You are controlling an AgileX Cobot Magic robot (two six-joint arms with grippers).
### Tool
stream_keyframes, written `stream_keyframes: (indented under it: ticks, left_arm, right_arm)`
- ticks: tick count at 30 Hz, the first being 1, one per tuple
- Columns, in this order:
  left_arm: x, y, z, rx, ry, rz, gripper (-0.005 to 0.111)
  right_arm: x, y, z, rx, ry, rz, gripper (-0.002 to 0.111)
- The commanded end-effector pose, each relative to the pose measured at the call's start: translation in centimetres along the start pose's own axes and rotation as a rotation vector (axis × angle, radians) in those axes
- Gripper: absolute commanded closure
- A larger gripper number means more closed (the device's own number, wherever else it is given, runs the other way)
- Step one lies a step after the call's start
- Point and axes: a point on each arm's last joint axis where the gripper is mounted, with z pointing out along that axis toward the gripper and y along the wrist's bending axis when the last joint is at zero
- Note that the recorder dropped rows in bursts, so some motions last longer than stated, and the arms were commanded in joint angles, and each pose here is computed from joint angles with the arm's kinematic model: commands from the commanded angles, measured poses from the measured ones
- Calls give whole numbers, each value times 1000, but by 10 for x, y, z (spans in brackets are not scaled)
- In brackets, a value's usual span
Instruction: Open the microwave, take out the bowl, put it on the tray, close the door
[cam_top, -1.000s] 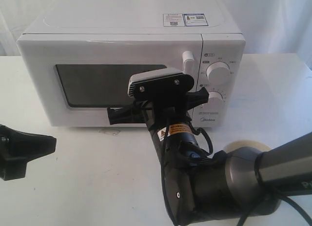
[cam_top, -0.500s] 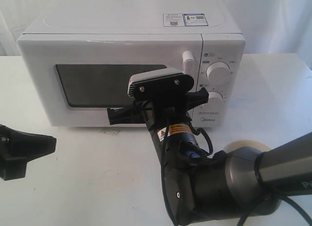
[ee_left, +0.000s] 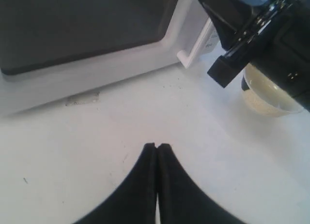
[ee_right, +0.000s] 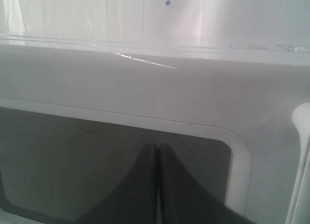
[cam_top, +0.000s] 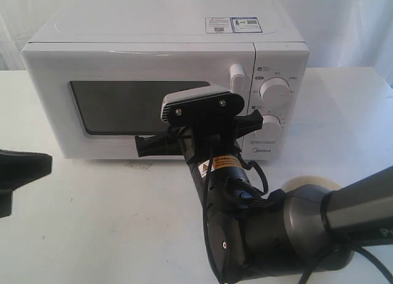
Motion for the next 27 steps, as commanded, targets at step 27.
stream_keyframes:
  ticks: [27]
  left_arm:
    - [68, -32, -62, -45, -329, 207, 107]
  right_arm:
    - [-2, -2, -1, 5, -7, -8, 108]
